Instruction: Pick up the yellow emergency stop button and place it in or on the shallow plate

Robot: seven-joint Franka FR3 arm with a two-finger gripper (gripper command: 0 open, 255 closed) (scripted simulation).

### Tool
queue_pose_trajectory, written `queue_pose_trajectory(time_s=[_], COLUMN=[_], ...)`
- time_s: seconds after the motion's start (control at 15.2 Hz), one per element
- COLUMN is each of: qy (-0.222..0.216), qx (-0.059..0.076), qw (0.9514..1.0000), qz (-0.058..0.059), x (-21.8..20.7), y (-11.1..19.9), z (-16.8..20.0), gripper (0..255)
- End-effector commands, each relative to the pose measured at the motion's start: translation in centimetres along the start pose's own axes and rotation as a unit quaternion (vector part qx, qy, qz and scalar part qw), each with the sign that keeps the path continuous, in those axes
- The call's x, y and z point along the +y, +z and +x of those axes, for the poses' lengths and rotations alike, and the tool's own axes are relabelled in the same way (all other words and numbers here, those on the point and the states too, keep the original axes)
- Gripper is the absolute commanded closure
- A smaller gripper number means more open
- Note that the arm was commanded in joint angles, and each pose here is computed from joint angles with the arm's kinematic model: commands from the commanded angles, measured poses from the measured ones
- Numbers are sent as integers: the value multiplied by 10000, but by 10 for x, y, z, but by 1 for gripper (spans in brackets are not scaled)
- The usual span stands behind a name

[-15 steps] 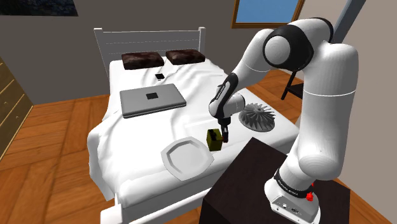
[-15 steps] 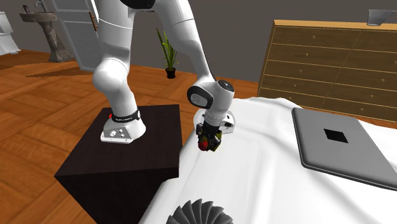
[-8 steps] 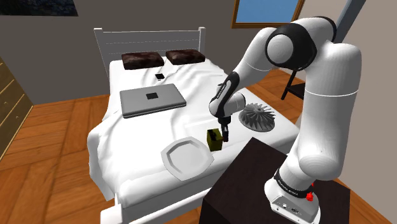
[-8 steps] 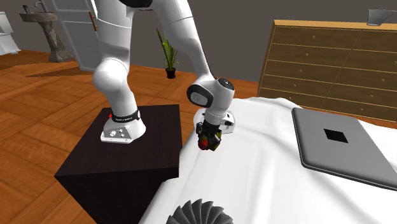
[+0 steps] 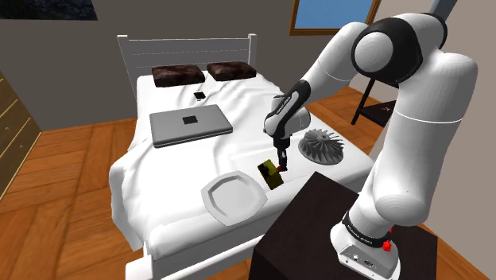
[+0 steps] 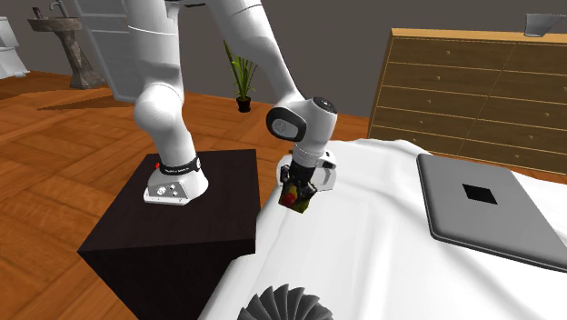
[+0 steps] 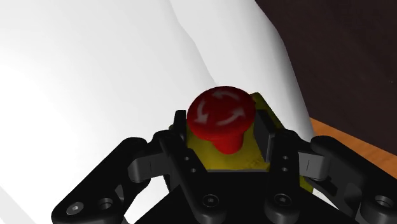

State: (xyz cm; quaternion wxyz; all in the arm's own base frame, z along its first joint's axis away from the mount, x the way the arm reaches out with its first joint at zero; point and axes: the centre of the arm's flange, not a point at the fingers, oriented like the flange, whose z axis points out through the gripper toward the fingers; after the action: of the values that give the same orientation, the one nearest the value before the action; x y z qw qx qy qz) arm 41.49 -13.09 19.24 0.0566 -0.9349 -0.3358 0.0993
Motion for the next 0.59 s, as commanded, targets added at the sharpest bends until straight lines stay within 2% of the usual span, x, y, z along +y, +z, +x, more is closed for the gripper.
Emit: queue_pose_trajectory(time_s=[0.0,0.4,0.53], qy=[1,1,1], qx=[-2,-2,-2], qw=[10000,10000,10000], qz=[2,2,2], x=[-2,-7,-21], y=[-10,-41,-43], z=[-2,-7,15], gripper=[255,255,255])
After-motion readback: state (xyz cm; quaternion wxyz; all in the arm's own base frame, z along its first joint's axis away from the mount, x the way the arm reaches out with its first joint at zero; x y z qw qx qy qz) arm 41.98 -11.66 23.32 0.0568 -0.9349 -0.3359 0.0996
